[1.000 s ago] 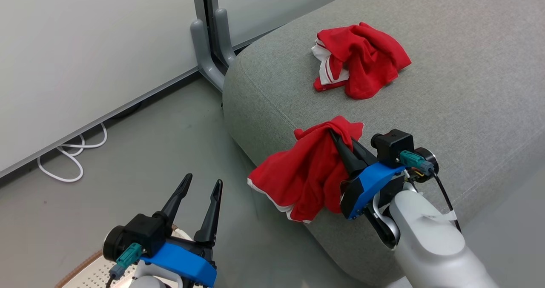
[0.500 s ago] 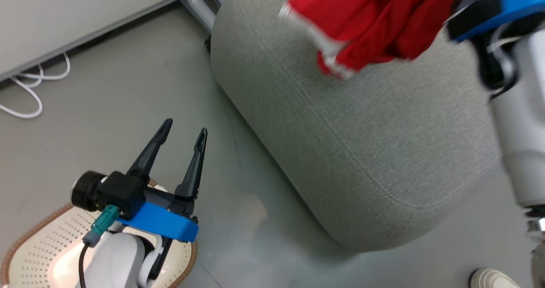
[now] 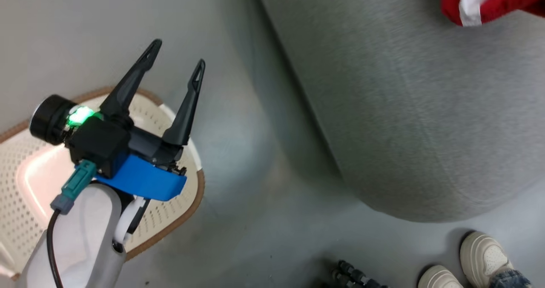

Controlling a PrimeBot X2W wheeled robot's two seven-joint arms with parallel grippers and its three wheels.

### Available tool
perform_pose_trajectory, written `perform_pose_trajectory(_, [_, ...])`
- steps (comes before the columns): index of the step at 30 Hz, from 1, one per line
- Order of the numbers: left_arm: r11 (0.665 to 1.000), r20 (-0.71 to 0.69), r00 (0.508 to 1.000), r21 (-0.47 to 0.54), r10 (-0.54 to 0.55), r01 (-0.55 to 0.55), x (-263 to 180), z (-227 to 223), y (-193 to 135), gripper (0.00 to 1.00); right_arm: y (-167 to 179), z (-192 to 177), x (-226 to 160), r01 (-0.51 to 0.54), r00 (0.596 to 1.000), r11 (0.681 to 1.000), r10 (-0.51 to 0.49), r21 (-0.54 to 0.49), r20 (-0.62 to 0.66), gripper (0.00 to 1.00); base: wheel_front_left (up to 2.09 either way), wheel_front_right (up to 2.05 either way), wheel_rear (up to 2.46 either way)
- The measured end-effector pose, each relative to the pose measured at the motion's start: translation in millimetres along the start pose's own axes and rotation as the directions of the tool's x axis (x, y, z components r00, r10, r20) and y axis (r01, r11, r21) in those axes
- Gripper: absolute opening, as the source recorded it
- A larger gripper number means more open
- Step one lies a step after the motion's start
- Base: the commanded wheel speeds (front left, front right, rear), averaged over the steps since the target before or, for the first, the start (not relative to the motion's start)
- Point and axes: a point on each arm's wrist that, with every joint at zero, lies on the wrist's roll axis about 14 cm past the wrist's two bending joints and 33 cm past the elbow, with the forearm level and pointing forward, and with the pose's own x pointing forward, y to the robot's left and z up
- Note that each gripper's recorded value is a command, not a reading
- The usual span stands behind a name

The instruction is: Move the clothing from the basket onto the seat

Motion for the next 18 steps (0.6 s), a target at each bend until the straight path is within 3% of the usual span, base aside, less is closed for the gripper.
perform_pose_trajectory(7, [0.998,-0.034,0.998,-0.009,0.061,-0.061,-15.0,-22.0,25.8,1.00,32.6,-121.5,-19.6,-0.018,0.973,1.000,0.016,-0.009,-0.232,0.00,0.00,0.00,0.00])
perform_pose_trajectory(10, [0.996,-0.050,0.994,-0.010,0.093,-0.094,-23.6,-28.5,34.9,1.00,47.8,-144.4,-23.5,-0.021,0.963,0.999,0.027,0.026,-0.269,0.00,0.00,0.00,0.00])
perform_pose_trajectory(14, [0.991,-0.043,0.991,-0.019,0.128,-0.129,-32.1,-25.3,37.8,1.00,54.1,-143.5,-25.9,-0.037,0.962,0.999,0.044,0.032,-0.269,0.00,0.00,0.00,0.00])
perform_pose_trajectory(15, [0.991,-0.041,0.991,-0.019,0.131,-0.132,-34.0,-24.2,35.8,1.00,52.3,-141.7,-28.2,-0.037,0.962,0.999,0.044,0.032,-0.270,0.04,0.00,0.00,0.00])
perform_pose_trajectory(16, [0.990,-0.042,0.990,-0.026,0.136,-0.137,-36.2,-23.8,33.7,1.00,51.2,-140.6,-31.3,-0.040,0.960,0.999,0.047,0.030,-0.275,0.33,0.00,0.00,0.00])
perform_pose_trajectory(17, [0.989,-0.047,0.989,-0.033,0.140,-0.142,-38.8,-23.8,30.9,1.00,50.0,-139.3,-35.3,-0.044,0.958,0.999,0.050,0.028,-0.281,0.50,0.00,0.00,0.00])
perform_pose_trajectory(18, [0.989,-0.047,0.989,-0.033,0.140,-0.142,-38.8,-23.8,30.9,1.00,50.0,-139.3,-35.3,-0.044,0.958,0.999,0.050,0.028,-0.281,0.50,0.00,0.00,0.00])
